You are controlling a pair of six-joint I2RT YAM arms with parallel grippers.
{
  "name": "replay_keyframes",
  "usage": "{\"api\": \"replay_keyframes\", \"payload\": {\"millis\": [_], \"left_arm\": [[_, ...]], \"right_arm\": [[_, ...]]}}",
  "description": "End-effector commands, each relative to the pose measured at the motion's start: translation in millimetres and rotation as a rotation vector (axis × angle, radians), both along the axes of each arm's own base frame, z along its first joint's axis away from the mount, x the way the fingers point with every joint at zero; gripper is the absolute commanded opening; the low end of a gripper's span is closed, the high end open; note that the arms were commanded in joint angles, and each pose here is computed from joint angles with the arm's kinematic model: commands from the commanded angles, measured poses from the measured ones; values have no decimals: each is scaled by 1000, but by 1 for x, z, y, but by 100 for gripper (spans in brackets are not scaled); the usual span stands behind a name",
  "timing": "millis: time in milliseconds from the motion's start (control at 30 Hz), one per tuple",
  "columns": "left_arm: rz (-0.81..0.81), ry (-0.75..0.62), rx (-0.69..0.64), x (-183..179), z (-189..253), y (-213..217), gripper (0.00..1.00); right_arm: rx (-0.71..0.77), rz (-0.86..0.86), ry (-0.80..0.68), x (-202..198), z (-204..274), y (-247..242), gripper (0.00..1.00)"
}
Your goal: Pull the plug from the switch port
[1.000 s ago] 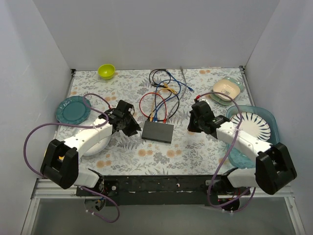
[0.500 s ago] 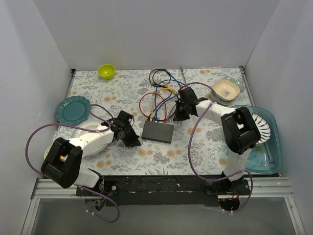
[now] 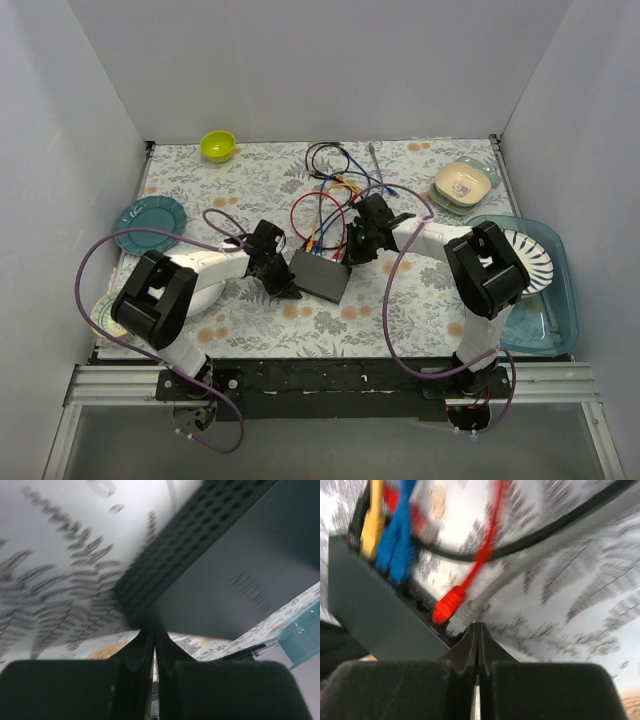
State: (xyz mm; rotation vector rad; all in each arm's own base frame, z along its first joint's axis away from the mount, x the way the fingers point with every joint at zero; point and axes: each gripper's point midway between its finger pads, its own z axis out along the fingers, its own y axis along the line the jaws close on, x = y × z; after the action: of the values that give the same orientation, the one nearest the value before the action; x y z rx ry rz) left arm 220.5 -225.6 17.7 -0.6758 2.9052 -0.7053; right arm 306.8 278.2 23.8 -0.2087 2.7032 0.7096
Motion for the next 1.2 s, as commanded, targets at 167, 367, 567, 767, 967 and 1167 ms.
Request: {"api": "replay_keyframes", "payload": {"millis": [167, 367, 567, 767, 967, 1167], "left_arm": [[-69, -30, 54, 40, -9, -16, 0], [-78, -64, 55, 75, -2, -28, 0], [53, -75, 83, 119, 8, 4, 2], [136, -194, 98, 119, 54, 27, 20], [38, -261, 16, 58, 73, -17, 21], [-122, -271, -37, 14, 64, -58, 17]], "right_arm": [[40, 189, 26, -78, 10, 30, 1], [50, 275, -4, -87, 20, 56, 1], [-58, 249, -114, -56, 53, 55, 1], [-98, 59, -358, 11, 132, 21, 1], [-83, -73, -312, 84, 131, -8, 1], [-113, -165, -191, 133, 81, -29, 1]]}}
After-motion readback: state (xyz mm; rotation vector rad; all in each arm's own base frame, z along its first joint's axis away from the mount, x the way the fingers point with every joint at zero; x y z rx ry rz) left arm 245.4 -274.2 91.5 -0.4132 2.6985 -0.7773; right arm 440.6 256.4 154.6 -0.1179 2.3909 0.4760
